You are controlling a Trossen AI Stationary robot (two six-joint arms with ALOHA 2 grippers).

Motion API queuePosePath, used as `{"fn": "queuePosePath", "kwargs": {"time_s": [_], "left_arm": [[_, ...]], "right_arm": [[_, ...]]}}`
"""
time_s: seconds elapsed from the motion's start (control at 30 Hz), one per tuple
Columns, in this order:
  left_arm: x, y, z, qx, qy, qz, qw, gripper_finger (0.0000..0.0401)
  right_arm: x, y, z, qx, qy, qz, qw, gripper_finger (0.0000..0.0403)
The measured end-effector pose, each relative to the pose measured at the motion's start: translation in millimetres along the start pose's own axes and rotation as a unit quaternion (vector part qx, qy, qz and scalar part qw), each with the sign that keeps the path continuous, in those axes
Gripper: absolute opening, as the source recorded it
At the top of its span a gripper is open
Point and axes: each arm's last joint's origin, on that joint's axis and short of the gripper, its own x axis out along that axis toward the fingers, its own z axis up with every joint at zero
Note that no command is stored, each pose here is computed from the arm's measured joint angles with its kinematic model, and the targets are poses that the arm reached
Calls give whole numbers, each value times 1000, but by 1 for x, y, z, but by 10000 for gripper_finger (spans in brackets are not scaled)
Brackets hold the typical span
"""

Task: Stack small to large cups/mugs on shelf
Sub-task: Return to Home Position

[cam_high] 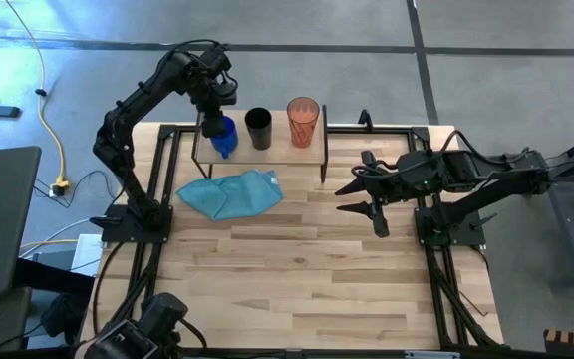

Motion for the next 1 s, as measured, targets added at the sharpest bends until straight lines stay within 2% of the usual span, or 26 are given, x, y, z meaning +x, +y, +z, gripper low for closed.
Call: {"fn": "queuePosePath", "kwargs": {"time_s": [0.73,1.0], "left_arm": [[-22,-9,-6,-4,-18,46,999,106],[-56,-10,-5,-10,-68,84,994,106]], "right_arm": [[0,0,0,2,-2,3,1000,144],[0,0,1,4,-3,2,1000,144]]}}
